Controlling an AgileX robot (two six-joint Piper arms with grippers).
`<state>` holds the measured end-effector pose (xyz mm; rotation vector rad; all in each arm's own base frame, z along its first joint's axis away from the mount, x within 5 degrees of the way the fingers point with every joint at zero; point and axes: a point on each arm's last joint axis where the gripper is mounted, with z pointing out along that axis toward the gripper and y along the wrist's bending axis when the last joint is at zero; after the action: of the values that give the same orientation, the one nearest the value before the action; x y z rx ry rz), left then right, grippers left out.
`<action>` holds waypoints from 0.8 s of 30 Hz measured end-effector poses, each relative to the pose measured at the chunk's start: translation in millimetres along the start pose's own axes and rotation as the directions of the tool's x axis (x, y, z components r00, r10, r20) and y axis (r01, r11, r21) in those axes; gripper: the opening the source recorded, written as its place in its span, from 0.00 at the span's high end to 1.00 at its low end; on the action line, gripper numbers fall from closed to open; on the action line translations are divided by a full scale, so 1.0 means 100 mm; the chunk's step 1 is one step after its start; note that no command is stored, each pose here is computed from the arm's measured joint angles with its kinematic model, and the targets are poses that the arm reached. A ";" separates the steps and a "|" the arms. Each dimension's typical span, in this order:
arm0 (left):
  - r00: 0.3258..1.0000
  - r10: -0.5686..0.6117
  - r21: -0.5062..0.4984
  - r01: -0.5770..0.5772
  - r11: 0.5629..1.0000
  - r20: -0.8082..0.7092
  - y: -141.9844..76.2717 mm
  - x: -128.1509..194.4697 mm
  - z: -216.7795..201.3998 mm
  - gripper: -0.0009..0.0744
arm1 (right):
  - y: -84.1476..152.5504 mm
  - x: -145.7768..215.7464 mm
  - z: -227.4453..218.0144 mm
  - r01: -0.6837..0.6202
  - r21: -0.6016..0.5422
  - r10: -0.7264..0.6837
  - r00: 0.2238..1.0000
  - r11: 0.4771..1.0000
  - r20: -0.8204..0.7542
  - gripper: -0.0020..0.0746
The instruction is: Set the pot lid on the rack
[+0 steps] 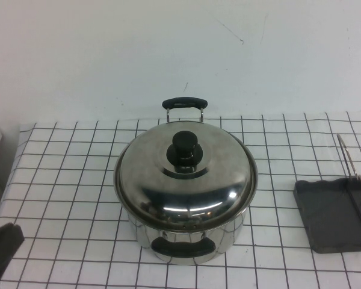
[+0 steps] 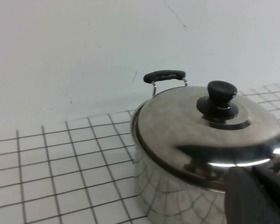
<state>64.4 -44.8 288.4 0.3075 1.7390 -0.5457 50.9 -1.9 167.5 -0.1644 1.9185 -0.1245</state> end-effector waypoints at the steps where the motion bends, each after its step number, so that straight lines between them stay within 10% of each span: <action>1: 0.999 0.031 -0.010 -0.031 0.999 -0.012 0.01 -0.06 0.02 0.99 | 0.00 0.00 0.00 0.000 0.000 0.000 1.000 1.000 0.000 0.98; 10: 0.989 0.093 -0.143 -0.109 0.984 -0.118 0.17 -0.35 0.37 0.99 | 0.00 0.00 0.00 0.000 0.000 0.000 1.000 1.000 0.000 0.98; 15: 0.976 0.213 0.050 -0.212 0.976 -0.030 -0.12 -0.37 0.74 0.94 | 0.00 0.00 0.00 0.000 0.000 0.000 1.000 1.000 0.000 0.98; 24: 0.973 0.231 0.165 -0.226 0.960 -0.012 -0.33 -0.17 1.52 0.26 | 0.00 0.00 0.00 0.000 0.000 0.000 1.000 1.000 0.000 0.98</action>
<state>180.8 -149.6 286.6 0.6276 1.6645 -0.5165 50.9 -1.9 167.5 -0.1644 1.9185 -0.1245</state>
